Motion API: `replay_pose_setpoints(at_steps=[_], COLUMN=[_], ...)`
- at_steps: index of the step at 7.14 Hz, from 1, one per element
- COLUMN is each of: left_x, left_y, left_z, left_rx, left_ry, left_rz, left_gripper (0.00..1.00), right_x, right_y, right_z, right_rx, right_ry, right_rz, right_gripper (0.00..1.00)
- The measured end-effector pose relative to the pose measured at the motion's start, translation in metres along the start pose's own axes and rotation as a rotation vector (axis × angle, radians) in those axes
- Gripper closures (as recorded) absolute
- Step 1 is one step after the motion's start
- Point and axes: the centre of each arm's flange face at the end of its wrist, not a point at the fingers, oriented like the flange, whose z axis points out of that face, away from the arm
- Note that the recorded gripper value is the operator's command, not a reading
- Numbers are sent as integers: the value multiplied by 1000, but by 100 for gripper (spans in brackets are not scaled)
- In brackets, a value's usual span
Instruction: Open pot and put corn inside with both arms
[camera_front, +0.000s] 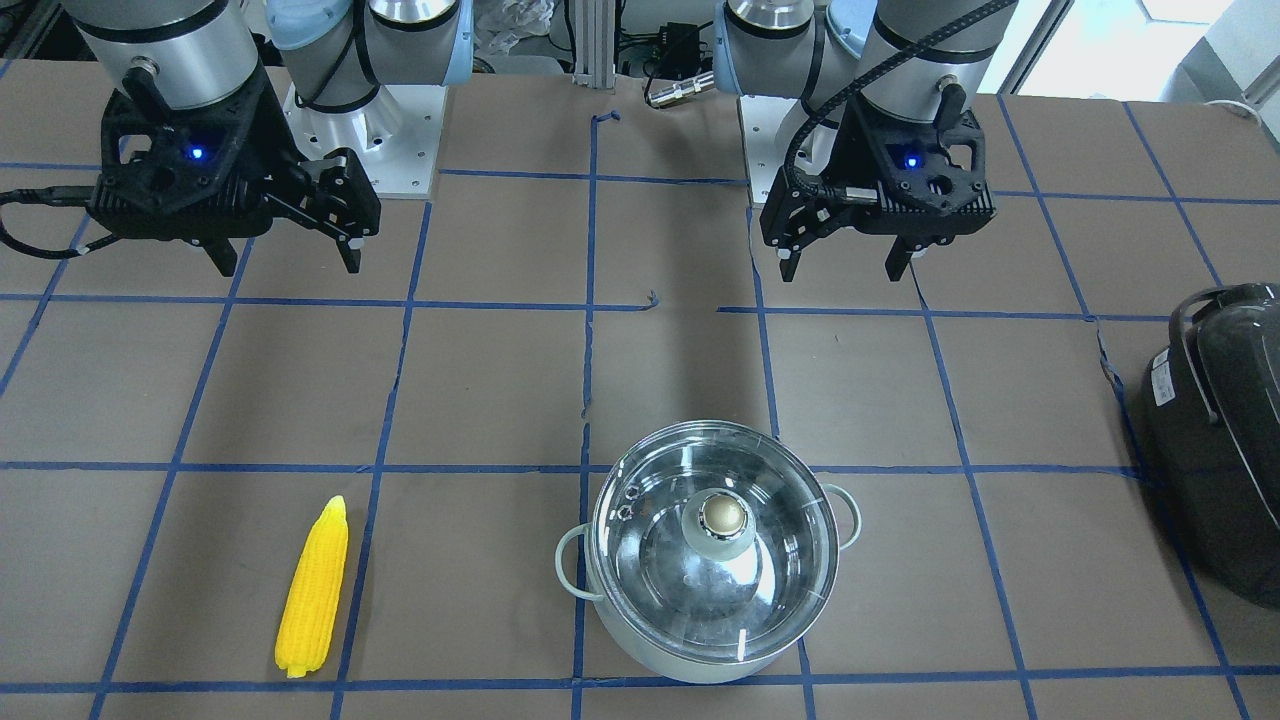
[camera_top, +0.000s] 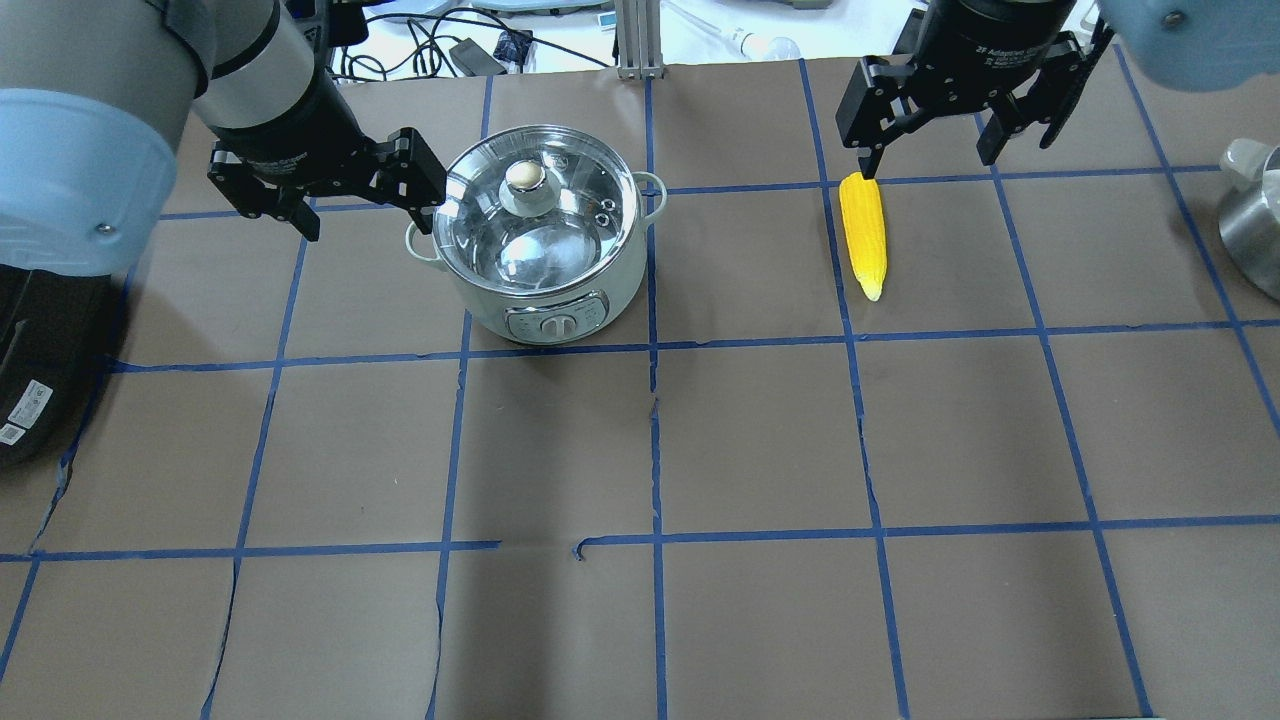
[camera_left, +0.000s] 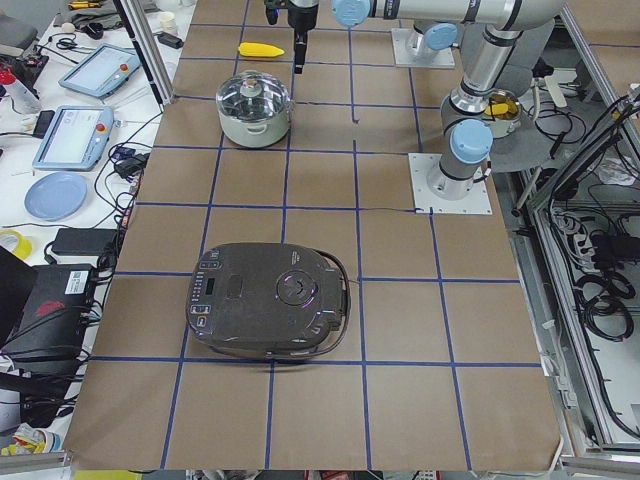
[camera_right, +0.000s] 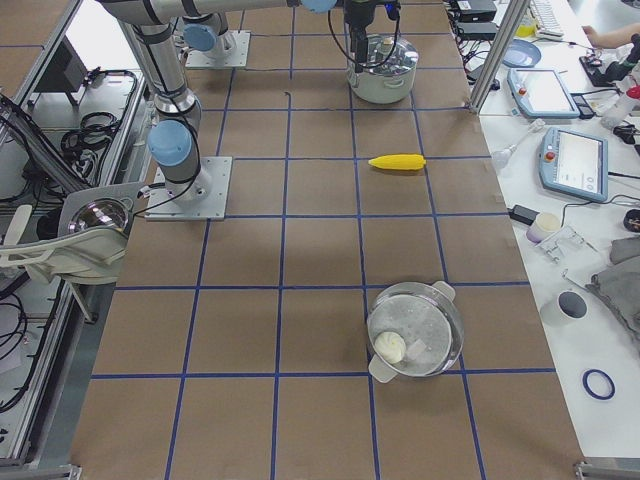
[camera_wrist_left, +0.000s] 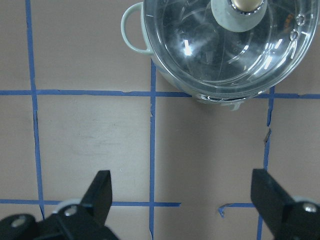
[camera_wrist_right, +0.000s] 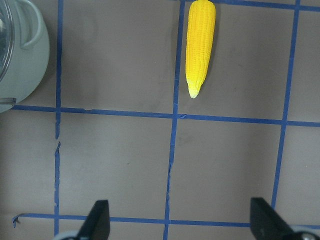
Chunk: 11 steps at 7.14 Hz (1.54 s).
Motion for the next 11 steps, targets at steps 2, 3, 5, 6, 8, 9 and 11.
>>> replay_pose_setpoints(at_steps=[2, 3, 5, 6, 8, 9, 11], left_x=[-1, -2, -1, -1, 0, 0, 0], left_y=[0, 0, -1, -1, 0, 0, 1], left_z=[-4, -7, -12, -14, -14, -13, -12], left_rx=[-9, -15, -27, -37, -51, -53, -52], left_ry=[-2, -4, -6, -2, 3, 4, 5], left_rz=[0, -1, -7, -9, -9, -9, -9], left_gripper=[0, 0, 0, 0, 0, 0, 0], right_x=[1, 1, 1, 1, 1, 1, 1], right_y=[0, 0, 1, 1, 1, 1, 0], right_z=[1, 1, 5, 6, 8, 9, 10], right_rx=[-2, -3, -10, -12, -14, -13, -9], right_ry=[-3, 1, 0, -1, -4, -4, -2], right_rz=[1, 1, 1, 1, 2, 3, 2], right_gripper=[0, 0, 0, 0, 0, 0, 0])
